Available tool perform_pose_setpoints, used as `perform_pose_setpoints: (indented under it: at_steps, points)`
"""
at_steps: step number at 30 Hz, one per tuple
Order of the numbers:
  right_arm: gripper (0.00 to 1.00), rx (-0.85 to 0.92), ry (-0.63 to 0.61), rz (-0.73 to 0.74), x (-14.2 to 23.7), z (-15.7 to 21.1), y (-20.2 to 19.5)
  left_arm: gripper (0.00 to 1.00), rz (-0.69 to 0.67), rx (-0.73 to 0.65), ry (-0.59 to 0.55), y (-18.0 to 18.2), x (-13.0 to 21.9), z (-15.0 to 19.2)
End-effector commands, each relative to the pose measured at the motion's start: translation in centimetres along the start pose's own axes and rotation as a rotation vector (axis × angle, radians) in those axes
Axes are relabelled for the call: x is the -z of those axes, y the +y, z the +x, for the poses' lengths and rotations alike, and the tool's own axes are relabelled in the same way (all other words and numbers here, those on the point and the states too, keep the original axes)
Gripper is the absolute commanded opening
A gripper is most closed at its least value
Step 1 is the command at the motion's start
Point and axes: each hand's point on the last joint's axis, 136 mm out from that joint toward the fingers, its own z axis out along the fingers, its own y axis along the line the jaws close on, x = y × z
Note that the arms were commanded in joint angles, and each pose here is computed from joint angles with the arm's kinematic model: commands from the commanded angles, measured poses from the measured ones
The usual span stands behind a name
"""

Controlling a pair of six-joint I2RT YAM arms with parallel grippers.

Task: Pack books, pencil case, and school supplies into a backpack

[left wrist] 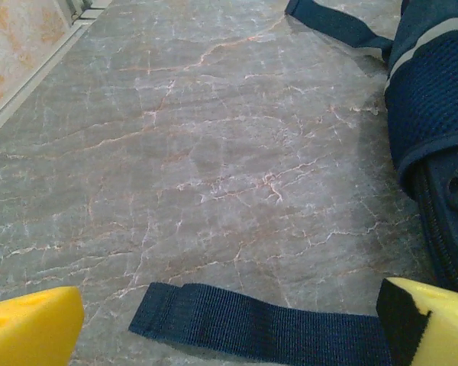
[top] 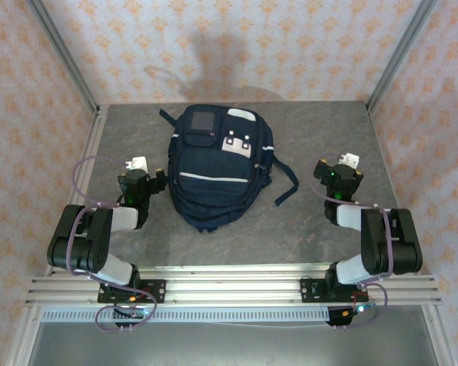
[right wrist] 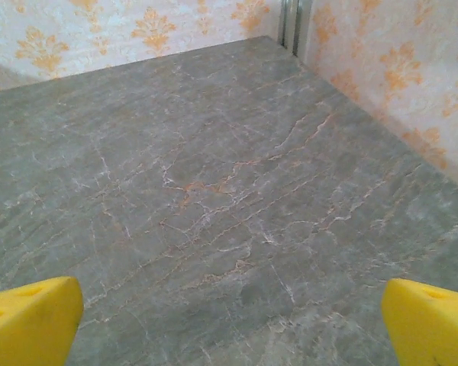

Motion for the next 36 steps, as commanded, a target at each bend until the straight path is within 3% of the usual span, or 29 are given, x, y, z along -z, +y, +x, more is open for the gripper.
perform_pose_setpoints:
  at_steps: [1, 5, 7, 11, 36]
  points:
    - [0.99, -0.001, -0.046, -0.254, 0.6, 1.2, 3.9, 1.0, 0.02, -0.015, -0.056, -0.7, -0.1, -1.9]
    - [0.99, 0.015, -0.033, -0.268, 0.8, 1.3, 4.1, 1.0, 0.021, -0.016, -0.056, -0.7, 0.0, -1.9]
    - [0.99, -0.021, -0.022, -0.159, -0.2, 0.8, 2.6, 1.0, 0.022, -0.016, -0.056, -0.7, 0.0, -1.9]
    - [0.99, 0.052, -0.036, -0.117, 0.3, 1.1, 3.3, 1.0, 0.021, -0.016, -0.055, -0.7, -0.1, -1.9]
    - [0.99, 0.049, -0.032, -0.118, 0.2, 1.1, 3.3, 1.0, 0.019, -0.019, -0.056, -0.7, 0.0, -1.8]
